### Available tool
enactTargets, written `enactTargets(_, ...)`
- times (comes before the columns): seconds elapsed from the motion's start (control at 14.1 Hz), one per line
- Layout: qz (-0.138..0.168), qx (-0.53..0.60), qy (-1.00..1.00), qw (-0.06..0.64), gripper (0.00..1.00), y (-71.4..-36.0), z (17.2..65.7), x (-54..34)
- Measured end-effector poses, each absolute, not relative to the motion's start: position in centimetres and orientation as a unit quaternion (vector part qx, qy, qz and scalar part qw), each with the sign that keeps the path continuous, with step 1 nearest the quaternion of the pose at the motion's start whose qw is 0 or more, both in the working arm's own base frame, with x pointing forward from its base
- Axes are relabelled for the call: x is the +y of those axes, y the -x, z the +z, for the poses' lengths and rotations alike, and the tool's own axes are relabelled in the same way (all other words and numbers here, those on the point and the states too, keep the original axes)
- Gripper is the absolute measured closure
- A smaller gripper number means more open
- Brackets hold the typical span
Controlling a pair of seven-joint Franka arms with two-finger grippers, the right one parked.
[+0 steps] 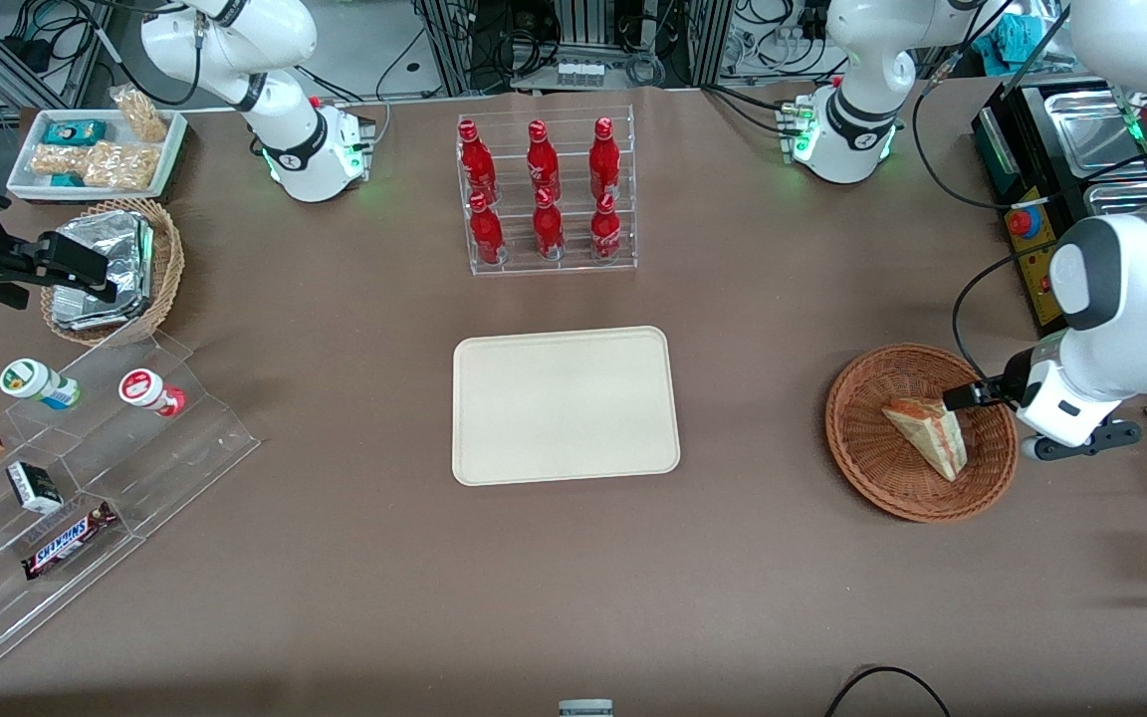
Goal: Place sandwich from basket to tray
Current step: 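Lower the left gripper and grasp the wrapped sandwich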
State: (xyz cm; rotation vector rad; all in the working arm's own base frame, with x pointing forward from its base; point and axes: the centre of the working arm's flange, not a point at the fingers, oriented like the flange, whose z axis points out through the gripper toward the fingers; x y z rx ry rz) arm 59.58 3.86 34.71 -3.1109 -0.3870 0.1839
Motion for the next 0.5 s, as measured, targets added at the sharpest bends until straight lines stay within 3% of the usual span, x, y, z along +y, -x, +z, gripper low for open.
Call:
enactTargets(0.28, 0.027, -0.277, 0.961, 0.003, 0.0, -59.0, 32.0, 4.1)
enactTargets(0.5, 0.024, -0.361, 0.932, 0.003, 0.0, -59.1, 30.6, 3.3)
